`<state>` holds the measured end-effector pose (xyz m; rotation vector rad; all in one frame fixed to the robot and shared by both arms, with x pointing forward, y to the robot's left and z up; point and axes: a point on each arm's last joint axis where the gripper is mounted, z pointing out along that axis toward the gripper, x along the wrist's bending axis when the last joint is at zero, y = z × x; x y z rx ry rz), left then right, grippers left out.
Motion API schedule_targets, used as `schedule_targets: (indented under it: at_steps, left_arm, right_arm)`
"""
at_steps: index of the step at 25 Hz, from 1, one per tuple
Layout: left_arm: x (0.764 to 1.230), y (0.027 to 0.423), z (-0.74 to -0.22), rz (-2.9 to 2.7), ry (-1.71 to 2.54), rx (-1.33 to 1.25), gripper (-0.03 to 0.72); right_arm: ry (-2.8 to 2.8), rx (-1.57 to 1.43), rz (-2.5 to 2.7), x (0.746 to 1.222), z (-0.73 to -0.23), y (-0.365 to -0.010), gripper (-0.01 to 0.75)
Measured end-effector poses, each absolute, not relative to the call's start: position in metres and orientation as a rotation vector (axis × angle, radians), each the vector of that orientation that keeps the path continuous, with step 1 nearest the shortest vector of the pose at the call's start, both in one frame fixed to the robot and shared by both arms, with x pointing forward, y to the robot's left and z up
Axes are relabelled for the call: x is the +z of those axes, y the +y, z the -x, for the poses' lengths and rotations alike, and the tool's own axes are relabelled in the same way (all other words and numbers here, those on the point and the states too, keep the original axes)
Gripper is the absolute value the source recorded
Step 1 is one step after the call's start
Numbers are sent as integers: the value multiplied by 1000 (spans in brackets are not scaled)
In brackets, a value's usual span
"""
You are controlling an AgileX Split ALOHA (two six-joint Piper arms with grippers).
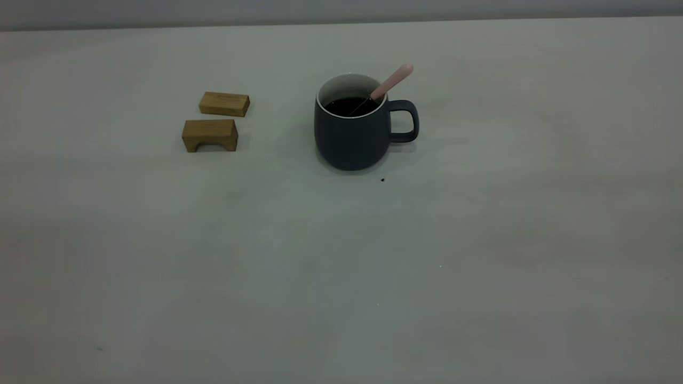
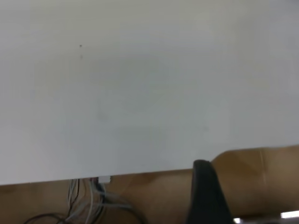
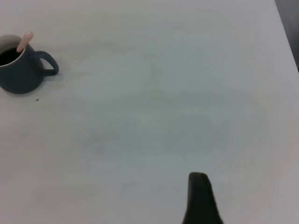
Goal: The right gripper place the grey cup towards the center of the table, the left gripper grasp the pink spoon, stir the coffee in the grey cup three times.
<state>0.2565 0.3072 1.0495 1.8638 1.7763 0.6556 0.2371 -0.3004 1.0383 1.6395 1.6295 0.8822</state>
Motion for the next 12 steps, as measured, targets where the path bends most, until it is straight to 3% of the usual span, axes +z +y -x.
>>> schedule_targets:
  at_steps: [12]
  left_arm:
    - [1033,310,-222,-1585,1817,866,558]
  right_arm:
    - [1630,882,-1639,1038,-237,-300,562]
